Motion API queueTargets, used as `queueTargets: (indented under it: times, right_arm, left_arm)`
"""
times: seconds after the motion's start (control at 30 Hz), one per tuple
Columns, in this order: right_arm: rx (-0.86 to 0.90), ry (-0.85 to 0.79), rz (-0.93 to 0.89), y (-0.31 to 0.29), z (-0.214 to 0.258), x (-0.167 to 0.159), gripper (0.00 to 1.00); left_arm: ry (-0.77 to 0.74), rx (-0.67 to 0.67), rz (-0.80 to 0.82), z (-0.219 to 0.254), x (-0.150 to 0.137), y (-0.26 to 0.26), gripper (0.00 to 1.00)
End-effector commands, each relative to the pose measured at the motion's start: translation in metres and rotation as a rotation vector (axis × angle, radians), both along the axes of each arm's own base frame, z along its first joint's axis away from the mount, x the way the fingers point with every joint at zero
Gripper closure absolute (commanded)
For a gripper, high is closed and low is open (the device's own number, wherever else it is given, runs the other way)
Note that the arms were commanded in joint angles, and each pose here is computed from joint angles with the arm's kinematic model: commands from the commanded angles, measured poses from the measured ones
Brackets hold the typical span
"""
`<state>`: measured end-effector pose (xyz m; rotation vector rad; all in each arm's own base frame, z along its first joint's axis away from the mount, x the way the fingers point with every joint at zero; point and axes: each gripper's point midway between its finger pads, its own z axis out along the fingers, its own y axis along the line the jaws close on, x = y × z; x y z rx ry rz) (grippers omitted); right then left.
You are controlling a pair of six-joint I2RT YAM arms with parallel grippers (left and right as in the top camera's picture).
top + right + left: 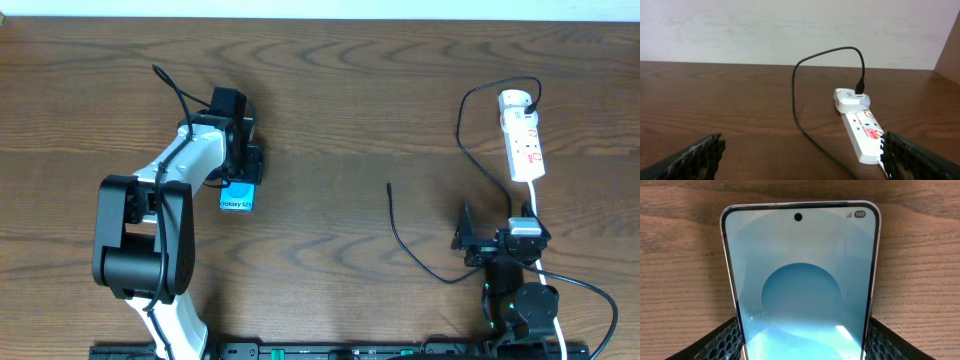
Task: Plug charger to phone and switch on socket
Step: 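Close the left gripper on the phone's top end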
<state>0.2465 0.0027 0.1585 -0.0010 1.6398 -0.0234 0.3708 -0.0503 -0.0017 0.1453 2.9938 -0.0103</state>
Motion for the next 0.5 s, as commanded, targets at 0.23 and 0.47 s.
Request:
queueTargets:
  times: [0.23,0.47]
  right_arm:
    - [0.012,0.003,-0.009,-0.0011,-0.0013,0.0000,0.01]
    - [0.012,0.003,-0.009,-0.0011,-0.0013,0.0000,0.01]
  left_arm:
    - [0.023,0.017,-0.003,-0.0101,-0.0063,0.0037,0.69]
    - [0.020,0.017,-0.003,-0.0101,-0.0057,0.0036,0.92]
